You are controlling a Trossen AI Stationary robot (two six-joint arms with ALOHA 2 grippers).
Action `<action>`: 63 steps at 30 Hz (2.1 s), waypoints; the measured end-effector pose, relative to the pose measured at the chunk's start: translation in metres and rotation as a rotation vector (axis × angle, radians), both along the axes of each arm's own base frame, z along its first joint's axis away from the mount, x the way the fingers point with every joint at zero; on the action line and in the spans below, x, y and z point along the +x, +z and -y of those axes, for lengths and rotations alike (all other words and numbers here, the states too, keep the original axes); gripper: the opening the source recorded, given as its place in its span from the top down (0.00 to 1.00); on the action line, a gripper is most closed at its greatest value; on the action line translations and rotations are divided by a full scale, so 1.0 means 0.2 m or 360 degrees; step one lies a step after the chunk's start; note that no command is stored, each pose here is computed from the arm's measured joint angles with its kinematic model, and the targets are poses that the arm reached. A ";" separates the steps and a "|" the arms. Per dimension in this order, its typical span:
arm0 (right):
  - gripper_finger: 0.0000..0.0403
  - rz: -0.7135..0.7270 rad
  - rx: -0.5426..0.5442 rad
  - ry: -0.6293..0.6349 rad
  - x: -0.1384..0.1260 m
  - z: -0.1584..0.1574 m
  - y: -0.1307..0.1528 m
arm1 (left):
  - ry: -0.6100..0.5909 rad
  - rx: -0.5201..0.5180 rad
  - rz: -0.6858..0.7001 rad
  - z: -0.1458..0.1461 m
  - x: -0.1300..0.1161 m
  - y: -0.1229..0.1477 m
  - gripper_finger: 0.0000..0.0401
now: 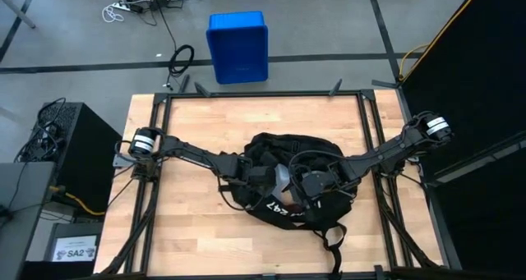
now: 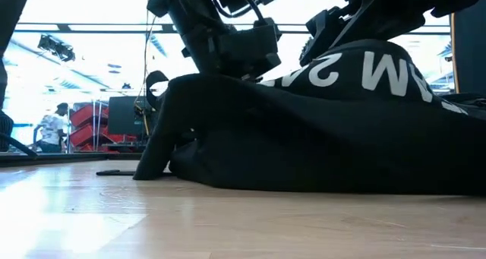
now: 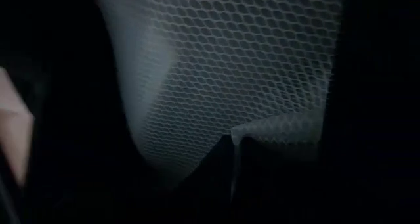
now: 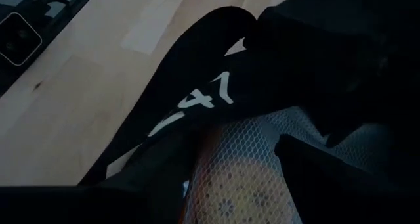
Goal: Unpack backpack
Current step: Remove the zip bag from the backpack
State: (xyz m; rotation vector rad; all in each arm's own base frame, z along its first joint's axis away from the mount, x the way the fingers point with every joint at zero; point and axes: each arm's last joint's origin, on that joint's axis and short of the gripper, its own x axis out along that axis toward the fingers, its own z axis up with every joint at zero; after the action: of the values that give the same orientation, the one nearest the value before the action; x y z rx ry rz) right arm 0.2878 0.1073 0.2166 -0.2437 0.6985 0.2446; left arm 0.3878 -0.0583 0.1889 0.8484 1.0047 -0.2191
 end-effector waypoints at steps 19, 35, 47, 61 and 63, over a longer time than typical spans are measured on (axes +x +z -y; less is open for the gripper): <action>0.51 -0.0020 -0.0054 -0.0011 -0.01 0.01 -0.01 | -0.0011 0.0034 0.0239 0.06 -0.09 0.25 1.00; 0.45 -0.0028 -0.0063 -0.0016 -0.01 0.01 -0.01 | -0.0050 0.0101 -0.0044 0.03 -0.17 0.23 0.97; 0.50 -0.0023 -0.0061 -0.0023 0.00 0.01 -0.01 | -0.0059 0.0253 -0.0224 0.02 -0.21 0.25 0.79; 0.43 -0.0021 -0.0062 -0.0020 0.00 0.01 -0.01 | -0.0359 0.0433 -0.0131 0.01 -0.16 0.27 0.53; 0.43 -0.0020 -0.0062 -0.0020 0.00 0.01 -0.01 | -0.0359 0.0436 -0.0151 0.01 -0.16 0.27 0.49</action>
State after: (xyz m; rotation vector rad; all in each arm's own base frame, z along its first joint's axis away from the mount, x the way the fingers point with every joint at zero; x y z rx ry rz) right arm 0.2871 0.1044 0.2150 -0.2752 0.7178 0.2207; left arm 0.3557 -0.0597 0.2423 1.2129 1.0411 -0.3205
